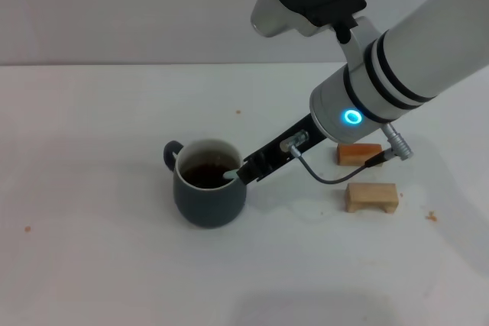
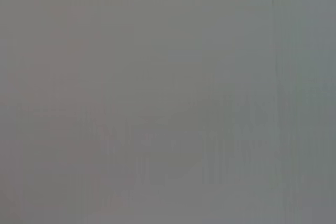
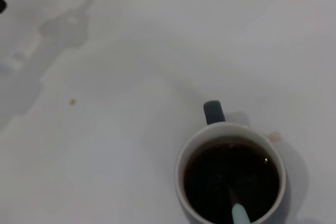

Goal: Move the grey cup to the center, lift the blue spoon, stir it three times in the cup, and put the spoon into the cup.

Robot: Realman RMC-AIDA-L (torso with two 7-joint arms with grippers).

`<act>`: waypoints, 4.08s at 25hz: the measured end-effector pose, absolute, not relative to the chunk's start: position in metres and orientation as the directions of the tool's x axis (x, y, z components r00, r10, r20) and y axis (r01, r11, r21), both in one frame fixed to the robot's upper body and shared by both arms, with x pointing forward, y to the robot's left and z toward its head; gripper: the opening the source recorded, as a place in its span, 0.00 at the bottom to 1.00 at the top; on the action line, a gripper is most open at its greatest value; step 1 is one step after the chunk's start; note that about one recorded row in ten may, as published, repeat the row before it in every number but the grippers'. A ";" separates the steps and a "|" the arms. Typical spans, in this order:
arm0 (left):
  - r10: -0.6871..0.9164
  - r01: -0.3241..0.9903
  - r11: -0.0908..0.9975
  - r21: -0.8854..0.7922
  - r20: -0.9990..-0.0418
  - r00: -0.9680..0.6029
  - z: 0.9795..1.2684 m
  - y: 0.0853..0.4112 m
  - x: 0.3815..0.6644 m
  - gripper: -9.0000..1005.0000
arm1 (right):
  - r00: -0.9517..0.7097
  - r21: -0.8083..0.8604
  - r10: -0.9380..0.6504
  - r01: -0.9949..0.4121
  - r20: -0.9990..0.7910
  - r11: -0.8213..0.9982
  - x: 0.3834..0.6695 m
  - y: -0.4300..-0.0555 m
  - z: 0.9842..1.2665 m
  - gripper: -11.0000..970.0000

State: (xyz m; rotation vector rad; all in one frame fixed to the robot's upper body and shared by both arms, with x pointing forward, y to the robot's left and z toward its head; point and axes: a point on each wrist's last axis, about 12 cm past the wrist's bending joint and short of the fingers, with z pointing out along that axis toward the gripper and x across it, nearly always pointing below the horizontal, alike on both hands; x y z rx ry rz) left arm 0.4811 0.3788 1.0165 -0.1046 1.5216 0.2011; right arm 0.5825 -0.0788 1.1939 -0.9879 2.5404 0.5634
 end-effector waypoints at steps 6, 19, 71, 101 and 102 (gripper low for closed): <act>0.066 -0.192 0.980 0.057 -0.997 0.041 1.017 0.378 0.483 0.01 | -0.682 0.237 -0.555 -0.708 -0.476 0.665 0.582 -0.074 1.198 0.17; 0.069 -0.195 0.979 0.060 -0.997 0.039 1.017 0.379 0.482 0.01 | -0.669 0.212 -0.542 -0.707 -0.508 0.674 0.593 -0.070 1.203 0.17; 0.080 -0.194 0.978 0.072 -0.996 0.034 1.018 0.383 0.484 0.01 | -0.658 0.249 -0.559 -0.731 -0.505 0.635 0.584 -0.058 1.204 0.17; 0.083 -0.197 0.977 0.076 -0.996 0.028 1.017 0.384 0.480 0.01 | -0.490 0.068 -0.630 -0.818 -0.603 0.572 0.588 -0.050 1.206 0.47; 0.083 -0.197 0.977 0.076 -0.996 0.028 1.017 0.384 0.480 0.01 | -0.480 0.059 -0.626 -0.819 -0.615 0.570 0.589 -0.051 1.206 0.47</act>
